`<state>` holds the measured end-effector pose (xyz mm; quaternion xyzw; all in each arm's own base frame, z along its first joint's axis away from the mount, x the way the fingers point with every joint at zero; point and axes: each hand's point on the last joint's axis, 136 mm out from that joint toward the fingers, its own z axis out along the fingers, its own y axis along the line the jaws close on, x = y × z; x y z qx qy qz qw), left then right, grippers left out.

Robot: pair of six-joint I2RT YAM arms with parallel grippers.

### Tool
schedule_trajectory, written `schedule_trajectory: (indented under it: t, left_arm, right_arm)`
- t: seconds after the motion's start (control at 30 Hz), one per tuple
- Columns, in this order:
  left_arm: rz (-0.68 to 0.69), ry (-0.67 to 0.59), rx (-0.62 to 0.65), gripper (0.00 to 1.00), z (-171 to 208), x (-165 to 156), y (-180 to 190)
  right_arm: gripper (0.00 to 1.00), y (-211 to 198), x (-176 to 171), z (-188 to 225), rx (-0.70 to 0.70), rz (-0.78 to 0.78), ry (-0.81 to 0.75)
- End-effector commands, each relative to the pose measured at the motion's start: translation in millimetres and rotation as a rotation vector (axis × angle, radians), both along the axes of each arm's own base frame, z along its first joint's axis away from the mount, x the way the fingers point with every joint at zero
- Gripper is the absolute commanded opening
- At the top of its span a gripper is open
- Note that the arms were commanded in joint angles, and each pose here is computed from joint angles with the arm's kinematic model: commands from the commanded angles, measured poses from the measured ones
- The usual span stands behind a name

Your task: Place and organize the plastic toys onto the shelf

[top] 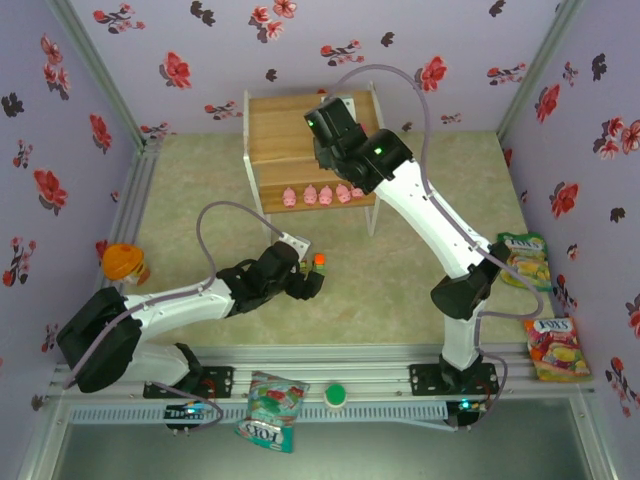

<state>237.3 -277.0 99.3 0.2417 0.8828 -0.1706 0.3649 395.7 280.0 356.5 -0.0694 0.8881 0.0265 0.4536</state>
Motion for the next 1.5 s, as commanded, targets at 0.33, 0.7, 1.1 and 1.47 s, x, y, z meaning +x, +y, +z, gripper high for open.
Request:
schedule_trajectory:
  t: [0.33, 0.7, 1.1, 1.47]
  left_arm:
    - [-0.004, -0.031, 0.004, 0.87, 6, -1, 3]
    - [-0.004, -0.029, 0.007, 0.87, 5, -1, 2]
    - [-0.003, -0.029, 0.006, 0.87, 5, 0, 2]
    - [0.014, -0.037, 0.013, 0.87, 5, 1, 5]
  right_arm:
    - [0.44, -10, -3, 0, 0.0, -0.021, 0.004]
    - [0.45, -9, -5, 9, 0.007, -0.012, -0.012]
    - [0.46, -7, -11, 30, 0.014, 0.003, -0.055]
    - [0.46, -8, -23, 46, 0.008, 0.01, -0.092]
